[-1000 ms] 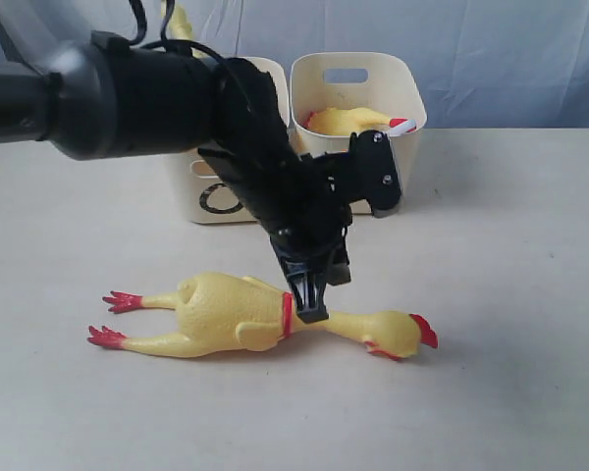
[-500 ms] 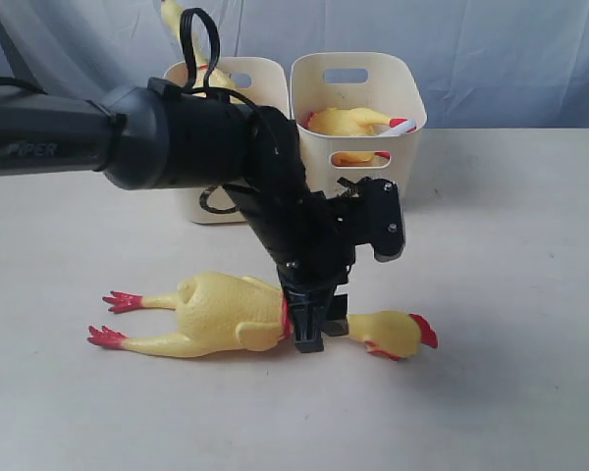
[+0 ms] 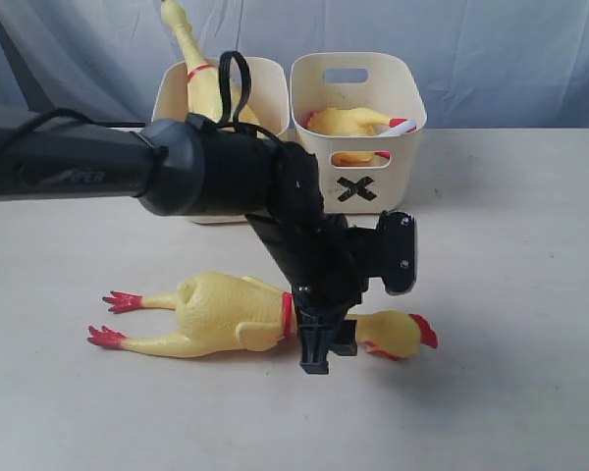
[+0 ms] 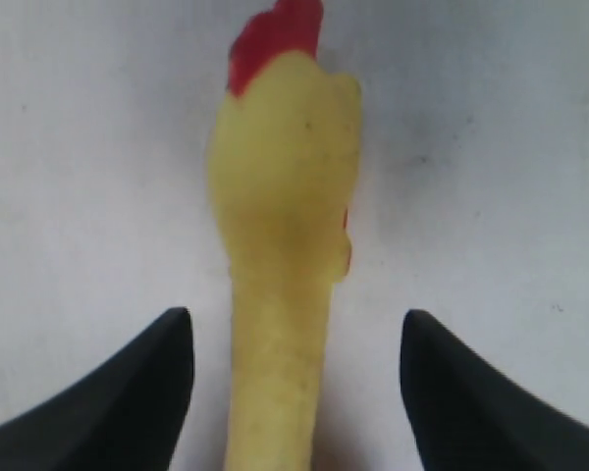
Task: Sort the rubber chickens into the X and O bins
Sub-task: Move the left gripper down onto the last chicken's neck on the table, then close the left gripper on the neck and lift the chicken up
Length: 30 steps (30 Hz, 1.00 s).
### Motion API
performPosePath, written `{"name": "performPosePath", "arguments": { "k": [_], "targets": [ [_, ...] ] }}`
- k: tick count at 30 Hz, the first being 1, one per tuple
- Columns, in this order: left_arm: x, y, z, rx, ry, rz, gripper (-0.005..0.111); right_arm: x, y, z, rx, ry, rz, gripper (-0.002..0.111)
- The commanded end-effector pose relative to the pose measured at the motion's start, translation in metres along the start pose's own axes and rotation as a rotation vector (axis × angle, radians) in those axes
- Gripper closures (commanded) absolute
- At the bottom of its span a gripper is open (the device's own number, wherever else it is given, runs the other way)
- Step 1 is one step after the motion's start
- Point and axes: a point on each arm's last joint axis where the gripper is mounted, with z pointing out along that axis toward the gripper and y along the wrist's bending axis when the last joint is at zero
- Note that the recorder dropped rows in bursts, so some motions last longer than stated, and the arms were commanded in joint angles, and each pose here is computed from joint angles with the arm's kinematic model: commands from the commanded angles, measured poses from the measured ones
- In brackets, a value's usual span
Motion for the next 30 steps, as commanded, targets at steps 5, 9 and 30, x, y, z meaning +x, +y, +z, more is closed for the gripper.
{"name": "performPosePath", "arguments": {
  "k": [5,9,30],
  "targets": [
    [0.001,0.002,0.010,-0.035,0.004,0.026,0.048,0.000,0.000,0.000,-0.004,-0.008,-0.005,0.109],
    [0.001,0.002,0.013,-0.031,0.008,0.035,0.048,0.000,0.000,0.000,-0.004,-0.008,-0.005,0.109],
    [0.007,0.000,0.026,-0.003,0.033,0.035,0.107,0.000,0.000,0.000,-0.006,-0.009,-0.003,0.109]
  ]
}}
